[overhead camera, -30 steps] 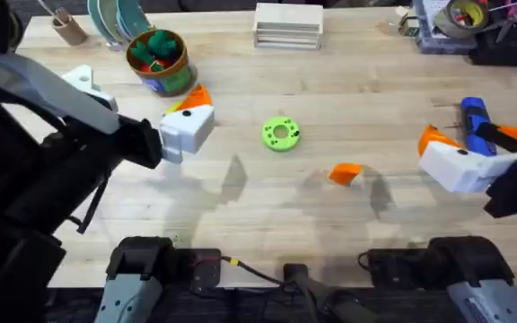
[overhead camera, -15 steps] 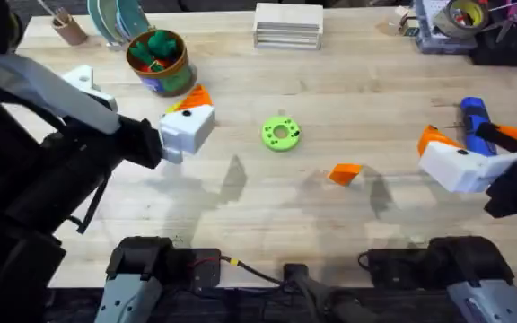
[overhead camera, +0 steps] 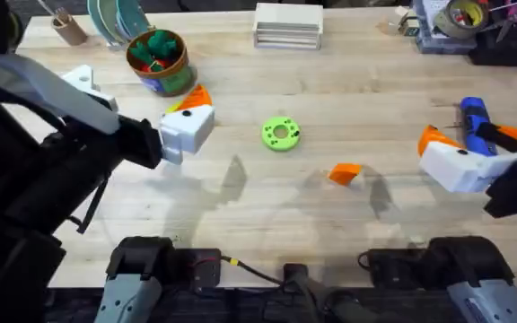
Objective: Pick up the gripper from the table and insert it into the empty holder that is missing its gripper. Then pick up a screw, insert it into the mounting hole, and use the screwdriver to tighten it. Finally, clean up the table by picking up the vegetable and placing it into the bucket.
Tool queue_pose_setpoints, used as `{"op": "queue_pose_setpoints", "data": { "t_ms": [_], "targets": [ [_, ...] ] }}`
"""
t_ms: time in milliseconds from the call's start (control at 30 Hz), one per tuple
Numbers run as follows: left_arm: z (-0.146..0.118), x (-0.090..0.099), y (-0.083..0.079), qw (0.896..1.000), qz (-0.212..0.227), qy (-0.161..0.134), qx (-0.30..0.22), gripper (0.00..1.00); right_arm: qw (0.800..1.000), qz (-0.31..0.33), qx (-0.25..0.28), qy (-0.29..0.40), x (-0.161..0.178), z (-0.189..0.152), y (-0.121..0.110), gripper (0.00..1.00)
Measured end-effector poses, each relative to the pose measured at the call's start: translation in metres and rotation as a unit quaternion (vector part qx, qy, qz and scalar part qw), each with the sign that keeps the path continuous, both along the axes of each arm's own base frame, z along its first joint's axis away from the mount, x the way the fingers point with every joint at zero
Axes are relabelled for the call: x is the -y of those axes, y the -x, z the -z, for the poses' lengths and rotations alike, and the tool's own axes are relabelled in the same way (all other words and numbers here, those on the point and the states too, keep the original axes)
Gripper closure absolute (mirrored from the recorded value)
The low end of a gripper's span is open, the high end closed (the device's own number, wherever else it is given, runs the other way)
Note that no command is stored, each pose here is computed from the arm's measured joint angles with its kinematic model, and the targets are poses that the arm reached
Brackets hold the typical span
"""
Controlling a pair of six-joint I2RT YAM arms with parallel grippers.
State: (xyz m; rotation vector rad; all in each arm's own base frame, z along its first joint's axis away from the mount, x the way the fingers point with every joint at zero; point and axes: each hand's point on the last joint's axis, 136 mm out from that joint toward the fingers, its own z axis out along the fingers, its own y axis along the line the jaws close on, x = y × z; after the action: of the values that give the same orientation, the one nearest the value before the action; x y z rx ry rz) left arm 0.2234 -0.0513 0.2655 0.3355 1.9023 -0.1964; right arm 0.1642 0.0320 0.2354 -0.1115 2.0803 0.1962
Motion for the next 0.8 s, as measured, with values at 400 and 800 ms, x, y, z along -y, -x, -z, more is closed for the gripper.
{"op": "queue_pose_setpoints", "data": {
  "t_ms": [400, 800],
  "targets": [
    [-0.022, 0.013, -0.003, 0.991, 0.029, 0.006, 0.133, 0.008, 1.000, 0.000, 0.000, 0.000, 0.000, 0.000, 0.000, 0.010],
    [0.018, 0.026, -0.005, 0.975, 0.048, 0.062, 0.207, 0.008, 1.000, 0.000, 0.000, 0.000, 0.000, 0.000, 0.000, 0.010]
  ]
}}
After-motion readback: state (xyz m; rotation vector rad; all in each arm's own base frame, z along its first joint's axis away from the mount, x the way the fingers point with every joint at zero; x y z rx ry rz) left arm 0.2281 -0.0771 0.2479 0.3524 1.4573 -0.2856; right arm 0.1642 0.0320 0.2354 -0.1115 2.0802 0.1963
